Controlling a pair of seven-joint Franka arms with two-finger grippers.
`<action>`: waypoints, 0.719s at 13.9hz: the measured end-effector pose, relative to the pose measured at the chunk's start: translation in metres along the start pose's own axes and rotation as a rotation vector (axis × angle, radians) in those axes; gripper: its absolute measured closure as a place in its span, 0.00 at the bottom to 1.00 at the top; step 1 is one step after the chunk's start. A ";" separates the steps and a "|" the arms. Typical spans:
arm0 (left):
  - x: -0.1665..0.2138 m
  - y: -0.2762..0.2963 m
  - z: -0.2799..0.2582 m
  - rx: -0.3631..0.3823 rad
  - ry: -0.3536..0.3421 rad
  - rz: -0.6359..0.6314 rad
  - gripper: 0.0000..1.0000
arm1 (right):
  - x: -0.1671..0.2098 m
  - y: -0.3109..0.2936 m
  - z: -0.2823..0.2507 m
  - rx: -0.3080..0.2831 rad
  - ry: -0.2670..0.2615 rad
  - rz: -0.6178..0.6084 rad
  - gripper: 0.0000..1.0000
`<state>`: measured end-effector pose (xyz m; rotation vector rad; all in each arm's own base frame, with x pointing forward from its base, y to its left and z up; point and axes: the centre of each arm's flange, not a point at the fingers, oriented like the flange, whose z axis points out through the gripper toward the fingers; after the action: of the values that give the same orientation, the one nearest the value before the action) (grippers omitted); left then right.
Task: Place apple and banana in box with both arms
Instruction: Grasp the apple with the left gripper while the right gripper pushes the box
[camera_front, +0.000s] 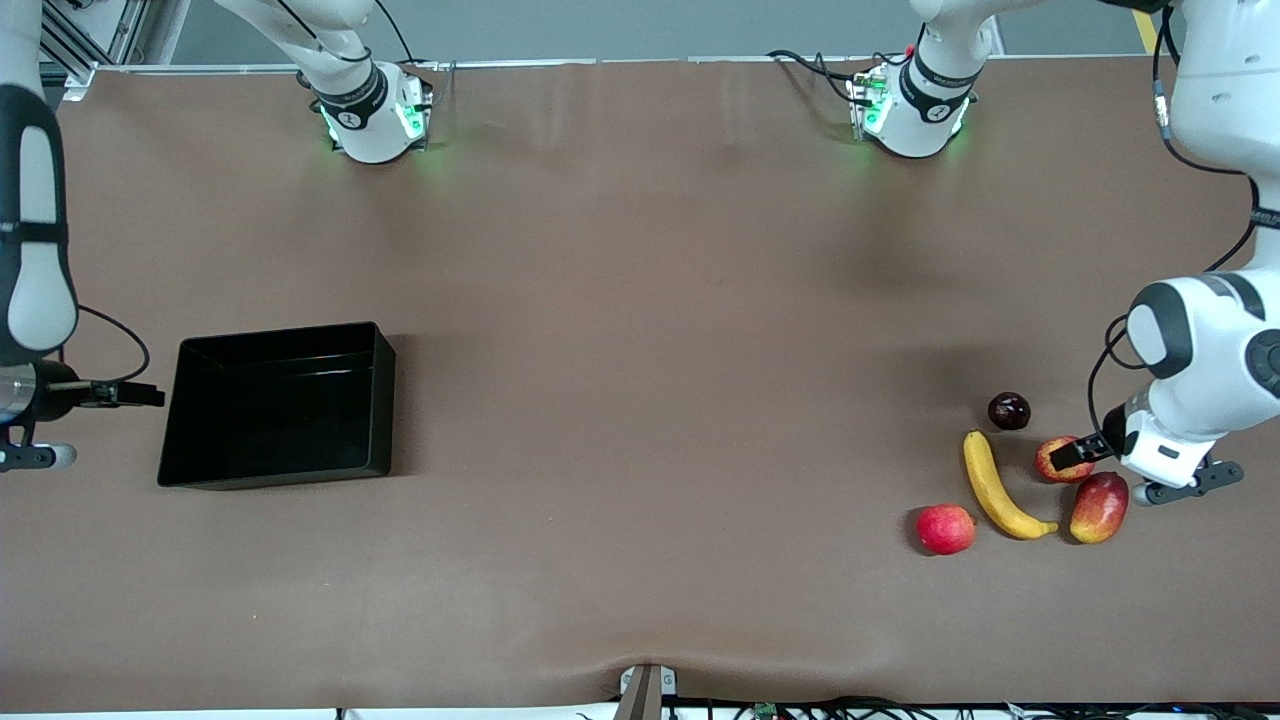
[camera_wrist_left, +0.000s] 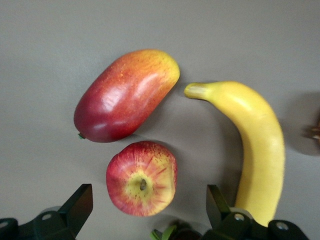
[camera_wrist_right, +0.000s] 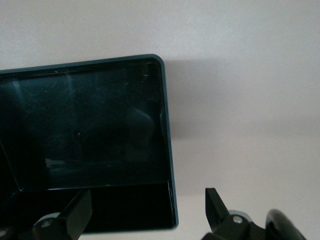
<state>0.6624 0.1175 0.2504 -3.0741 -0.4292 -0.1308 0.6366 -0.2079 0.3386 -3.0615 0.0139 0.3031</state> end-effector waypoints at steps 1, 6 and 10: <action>-0.001 -0.004 0.007 0.001 -0.008 -0.006 0.00 | 0.002 0.010 0.017 0.028 -0.004 0.006 0.00; -0.001 -0.020 0.018 0.001 -0.016 -0.014 0.00 | 0.010 0.016 0.078 0.019 0.050 -0.033 0.16; 0.000 -0.021 0.024 -0.004 -0.013 -0.019 0.02 | 0.008 0.017 0.087 0.022 0.039 -0.058 0.63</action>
<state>0.6583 0.1386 0.2273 -3.0770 -0.4588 -0.1123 0.6273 -0.2189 0.2509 -3.0388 -0.0686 0.2380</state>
